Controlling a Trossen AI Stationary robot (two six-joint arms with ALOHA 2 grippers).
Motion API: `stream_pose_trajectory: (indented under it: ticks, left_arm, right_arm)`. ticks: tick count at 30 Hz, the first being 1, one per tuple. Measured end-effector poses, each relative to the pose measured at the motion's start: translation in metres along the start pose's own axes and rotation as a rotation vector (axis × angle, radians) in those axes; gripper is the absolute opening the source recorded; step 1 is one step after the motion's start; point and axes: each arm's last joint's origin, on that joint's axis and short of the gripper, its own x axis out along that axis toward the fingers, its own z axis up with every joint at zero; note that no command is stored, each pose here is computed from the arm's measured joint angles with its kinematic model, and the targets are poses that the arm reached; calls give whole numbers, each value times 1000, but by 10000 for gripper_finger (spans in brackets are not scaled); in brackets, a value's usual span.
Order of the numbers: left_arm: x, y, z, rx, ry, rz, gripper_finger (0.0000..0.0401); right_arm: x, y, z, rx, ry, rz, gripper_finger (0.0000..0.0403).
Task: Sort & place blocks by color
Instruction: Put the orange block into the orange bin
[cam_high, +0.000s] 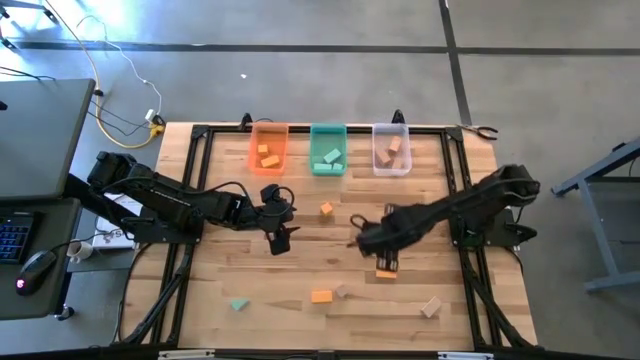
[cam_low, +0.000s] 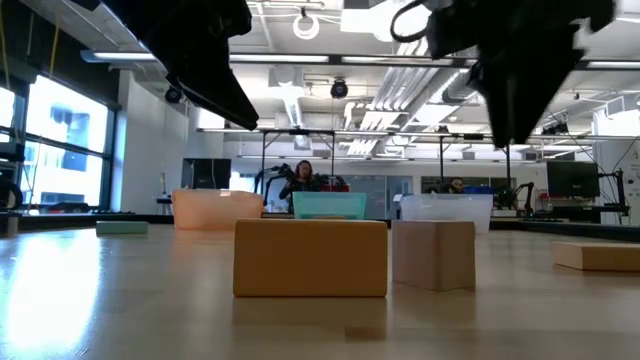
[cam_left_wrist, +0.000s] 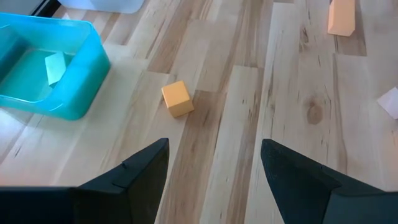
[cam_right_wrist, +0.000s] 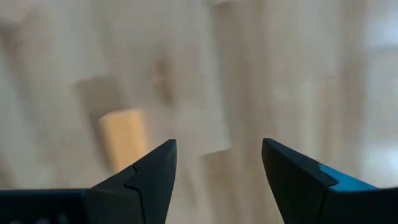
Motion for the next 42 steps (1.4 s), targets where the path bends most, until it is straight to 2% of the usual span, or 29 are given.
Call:
stream_pose_trajectory:
  ticks: [4,11,16,21,32,39,42]
  left_arm:
    - [0,0,0,0,0,0,241]
    - [0,0,1,-2,-5,-2,241]
    - [0,0,1,-2,-10,-3,241]
    - [0,0,1,-1,-9,-4,241]
    - [0,0,1,0,-7,-3,241]
    - [0,0,1,-2,-9,-3,241]
    - [0,0,1,-5,-13,-4,241]
  right_arm:
    - [-3,21,-12,-73,33,84,222]
    - [-5,41,-25,-150,37,121,222]
    - [15,46,-26,-118,-11,176,222]
    - [37,46,-32,-72,-37,174,222]
    - [74,48,-51,-91,-36,262,222]
    - [85,50,-64,-74,-43,224,220]
    - [87,51,-65,-77,-79,201,198]
